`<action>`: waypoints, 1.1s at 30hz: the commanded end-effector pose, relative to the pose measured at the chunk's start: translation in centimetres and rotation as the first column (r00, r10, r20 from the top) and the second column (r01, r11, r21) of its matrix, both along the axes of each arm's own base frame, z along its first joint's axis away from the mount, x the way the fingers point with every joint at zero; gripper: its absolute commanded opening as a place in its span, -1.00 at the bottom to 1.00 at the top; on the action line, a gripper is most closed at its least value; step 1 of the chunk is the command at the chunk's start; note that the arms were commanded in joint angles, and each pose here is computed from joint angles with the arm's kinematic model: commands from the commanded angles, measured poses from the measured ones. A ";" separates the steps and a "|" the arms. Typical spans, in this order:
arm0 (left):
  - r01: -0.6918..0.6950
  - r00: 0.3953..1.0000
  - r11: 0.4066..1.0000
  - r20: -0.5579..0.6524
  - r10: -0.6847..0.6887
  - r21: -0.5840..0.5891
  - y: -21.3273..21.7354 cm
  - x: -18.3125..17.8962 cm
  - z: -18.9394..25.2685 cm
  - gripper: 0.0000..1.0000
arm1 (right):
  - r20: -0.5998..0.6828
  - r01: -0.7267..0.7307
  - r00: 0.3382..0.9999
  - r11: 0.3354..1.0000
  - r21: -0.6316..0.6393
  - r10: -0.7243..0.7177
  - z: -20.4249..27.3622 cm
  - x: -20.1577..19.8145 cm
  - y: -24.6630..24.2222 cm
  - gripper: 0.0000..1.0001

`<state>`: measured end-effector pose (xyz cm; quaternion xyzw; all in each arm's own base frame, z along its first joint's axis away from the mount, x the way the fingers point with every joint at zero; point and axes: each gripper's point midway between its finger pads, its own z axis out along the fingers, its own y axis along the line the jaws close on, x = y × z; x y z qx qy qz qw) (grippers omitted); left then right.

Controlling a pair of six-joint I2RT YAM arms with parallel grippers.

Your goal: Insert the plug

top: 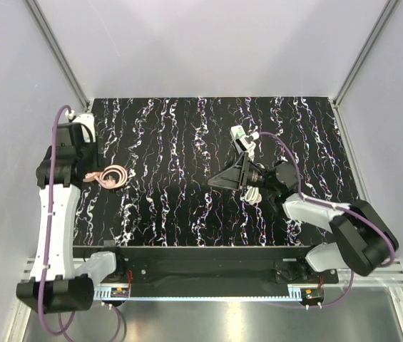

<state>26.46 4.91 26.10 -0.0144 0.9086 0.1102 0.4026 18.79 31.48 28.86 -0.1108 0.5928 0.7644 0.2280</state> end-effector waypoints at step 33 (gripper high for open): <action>-0.001 0.948 0.998 -0.317 0.019 0.056 10.9 9.6 -9.5 -1.00 | 0.029 0.075 0.997 0.991 -0.109 -0.073 -1.7 -0.3 -1.0 0.99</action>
